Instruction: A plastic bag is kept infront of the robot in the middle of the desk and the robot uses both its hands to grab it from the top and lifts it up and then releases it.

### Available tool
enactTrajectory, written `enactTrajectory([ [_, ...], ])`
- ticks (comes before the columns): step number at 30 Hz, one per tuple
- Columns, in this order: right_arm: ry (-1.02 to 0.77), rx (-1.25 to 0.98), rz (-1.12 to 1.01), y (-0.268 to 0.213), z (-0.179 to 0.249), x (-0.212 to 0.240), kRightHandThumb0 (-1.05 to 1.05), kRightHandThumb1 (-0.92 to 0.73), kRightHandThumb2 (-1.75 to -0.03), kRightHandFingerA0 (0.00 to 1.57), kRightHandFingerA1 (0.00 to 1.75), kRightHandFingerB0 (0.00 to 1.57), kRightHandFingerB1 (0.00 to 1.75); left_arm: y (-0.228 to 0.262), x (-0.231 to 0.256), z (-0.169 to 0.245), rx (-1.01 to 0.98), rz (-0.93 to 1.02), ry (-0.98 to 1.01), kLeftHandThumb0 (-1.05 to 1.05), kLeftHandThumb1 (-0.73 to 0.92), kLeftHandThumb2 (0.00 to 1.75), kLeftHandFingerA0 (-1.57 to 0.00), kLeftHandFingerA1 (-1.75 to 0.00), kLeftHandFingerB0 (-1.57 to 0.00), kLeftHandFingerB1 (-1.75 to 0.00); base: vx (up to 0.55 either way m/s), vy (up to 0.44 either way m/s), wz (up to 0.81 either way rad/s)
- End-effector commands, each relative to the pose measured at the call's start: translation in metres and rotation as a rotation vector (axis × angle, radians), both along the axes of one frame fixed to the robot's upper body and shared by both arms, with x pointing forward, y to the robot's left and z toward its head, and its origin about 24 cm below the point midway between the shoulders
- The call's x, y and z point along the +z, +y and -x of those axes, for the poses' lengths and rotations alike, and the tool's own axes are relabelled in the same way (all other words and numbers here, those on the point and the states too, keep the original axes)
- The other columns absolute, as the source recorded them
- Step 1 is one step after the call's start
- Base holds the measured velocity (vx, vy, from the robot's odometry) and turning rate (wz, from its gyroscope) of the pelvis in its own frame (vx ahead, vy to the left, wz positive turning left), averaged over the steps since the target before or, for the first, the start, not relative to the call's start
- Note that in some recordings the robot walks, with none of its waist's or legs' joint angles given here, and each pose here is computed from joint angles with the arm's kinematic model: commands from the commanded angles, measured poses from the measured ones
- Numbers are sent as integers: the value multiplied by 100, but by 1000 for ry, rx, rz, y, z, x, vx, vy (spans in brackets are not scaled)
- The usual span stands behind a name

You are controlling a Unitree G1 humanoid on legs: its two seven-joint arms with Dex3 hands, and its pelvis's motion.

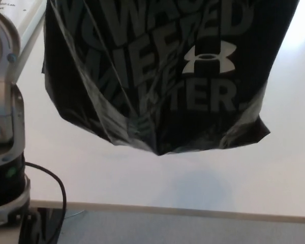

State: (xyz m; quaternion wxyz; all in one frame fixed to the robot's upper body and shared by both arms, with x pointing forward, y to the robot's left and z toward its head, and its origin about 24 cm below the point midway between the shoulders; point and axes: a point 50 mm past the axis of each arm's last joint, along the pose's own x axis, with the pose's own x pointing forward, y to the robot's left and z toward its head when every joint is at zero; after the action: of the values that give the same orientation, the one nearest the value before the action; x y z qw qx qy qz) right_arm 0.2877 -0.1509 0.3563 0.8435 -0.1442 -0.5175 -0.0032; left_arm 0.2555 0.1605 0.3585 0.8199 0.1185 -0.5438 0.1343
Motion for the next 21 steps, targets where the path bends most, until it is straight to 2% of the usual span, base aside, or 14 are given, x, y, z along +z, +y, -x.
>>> enactTrajectory([
  [1,-387,-7,-139,4,58,48,-51,-84,-66,92,175,63,157,-3,35,45,28,26,-424,-23,64,58,-96,-175,-66,-175,0,0,0],
  [3,-390,-5,-140,6,59,46,-50,-84,-66,92,175,62,159,-4,36,48,19,28,-434,-23,64,58,-96,-175,-66,-175,0,0,0],
  [11,-304,-63,-123,-1,42,34,-49,-85,-65,91,175,64,150,-5,27,40,-38,-6,-347,-19,65,58,-95,-175,-65,-175,0,0,0],
  [12,-268,-74,-119,-4,33,30,-46,-86,-64,92,174,65,150,-2,24,32,-1,-5,-292,-25,64,57,-92,-175,-66,-175,0,0,0],
  [19,-128,-84,-109,-17,5,18,-44,-86,-65,93,175,62,163,8,18,11,30,22,-199,-19,63,57,-90,-175,-69,-175,0,0,0],
  [21,-64,-94,-75,-20,-2,13,-42,-86,-66,95,172,65,158,12,16,5,16,16,-166,-20,64,57,-89,-175,-68,-175,0,0,0],
])
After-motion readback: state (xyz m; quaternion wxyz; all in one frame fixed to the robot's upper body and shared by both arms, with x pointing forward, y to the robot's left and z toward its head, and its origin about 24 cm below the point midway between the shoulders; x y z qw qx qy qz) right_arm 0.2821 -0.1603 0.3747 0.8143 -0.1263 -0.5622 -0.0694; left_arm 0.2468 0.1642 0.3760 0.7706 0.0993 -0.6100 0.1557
